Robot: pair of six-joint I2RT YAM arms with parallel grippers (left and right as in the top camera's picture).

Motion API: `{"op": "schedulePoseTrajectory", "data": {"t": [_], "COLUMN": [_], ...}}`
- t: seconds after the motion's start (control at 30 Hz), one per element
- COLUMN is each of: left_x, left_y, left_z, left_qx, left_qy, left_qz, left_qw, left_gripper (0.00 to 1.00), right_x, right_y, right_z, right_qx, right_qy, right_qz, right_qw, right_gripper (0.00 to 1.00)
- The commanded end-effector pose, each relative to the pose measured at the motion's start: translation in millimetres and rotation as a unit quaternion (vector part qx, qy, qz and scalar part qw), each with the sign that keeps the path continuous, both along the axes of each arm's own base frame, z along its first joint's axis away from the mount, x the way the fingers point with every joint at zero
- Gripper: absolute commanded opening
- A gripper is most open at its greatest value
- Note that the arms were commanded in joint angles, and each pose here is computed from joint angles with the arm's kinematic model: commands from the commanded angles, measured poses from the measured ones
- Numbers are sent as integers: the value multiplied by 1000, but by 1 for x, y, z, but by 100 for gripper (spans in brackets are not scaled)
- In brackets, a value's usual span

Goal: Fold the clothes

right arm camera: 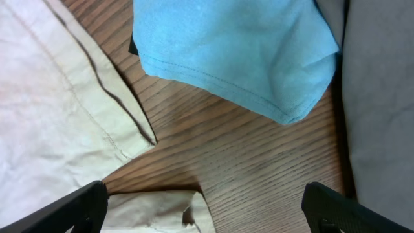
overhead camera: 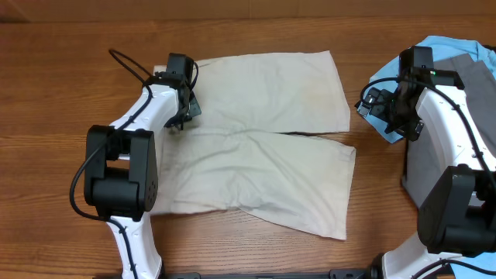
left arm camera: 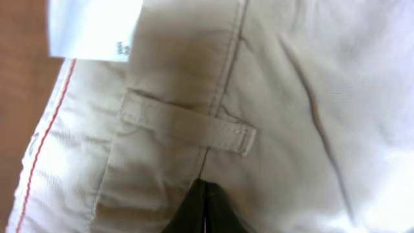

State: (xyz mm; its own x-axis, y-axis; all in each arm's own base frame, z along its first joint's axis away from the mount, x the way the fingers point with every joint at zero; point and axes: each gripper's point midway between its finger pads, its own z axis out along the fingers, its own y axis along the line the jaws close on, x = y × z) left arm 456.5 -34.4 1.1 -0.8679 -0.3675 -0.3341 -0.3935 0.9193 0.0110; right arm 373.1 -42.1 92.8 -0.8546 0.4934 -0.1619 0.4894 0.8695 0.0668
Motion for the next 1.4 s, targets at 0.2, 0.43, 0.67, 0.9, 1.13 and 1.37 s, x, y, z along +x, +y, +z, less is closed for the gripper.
{"op": "schedulePoseTrajectory", "data": {"t": [0.2, 0.43, 0.67, 0.9, 1.13, 1.37], "left_x": [19, 50, -4, -104, -136, -128], "left_y": [-10, -17, -51, -39, -18, 0], "left_z": [-83, 27, 152, 142, 107, 104], "left_qx": [-13, 1, -109, -114, -75, -67], "left_qy": [-5, -58, -54, 129, 198, 184], "left_qz": [-51, -102, -145, -126, -109, -87], "left_qw": [999, 993, 982, 977, 971, 977], "left_gripper": [6, 30, 37, 55, 66, 83], "right_x": [5, 5, 5, 5, 5, 5], "right_y": [-1, -1, -1, -1, -1, -1], "right_z": [8, 8, 8, 8, 8, 8], "right_qx": [-1, -1, -1, -1, -1, -1], "right_qy": [-14, -14, -14, -14, -14, -14], "right_qz": [1, 1, 1, 1, 1, 1], "right_qw": [1000, 1000, 1000, 1000, 1000, 1000], "right_gripper": [100, 100, 100, 100, 100, 100]}}
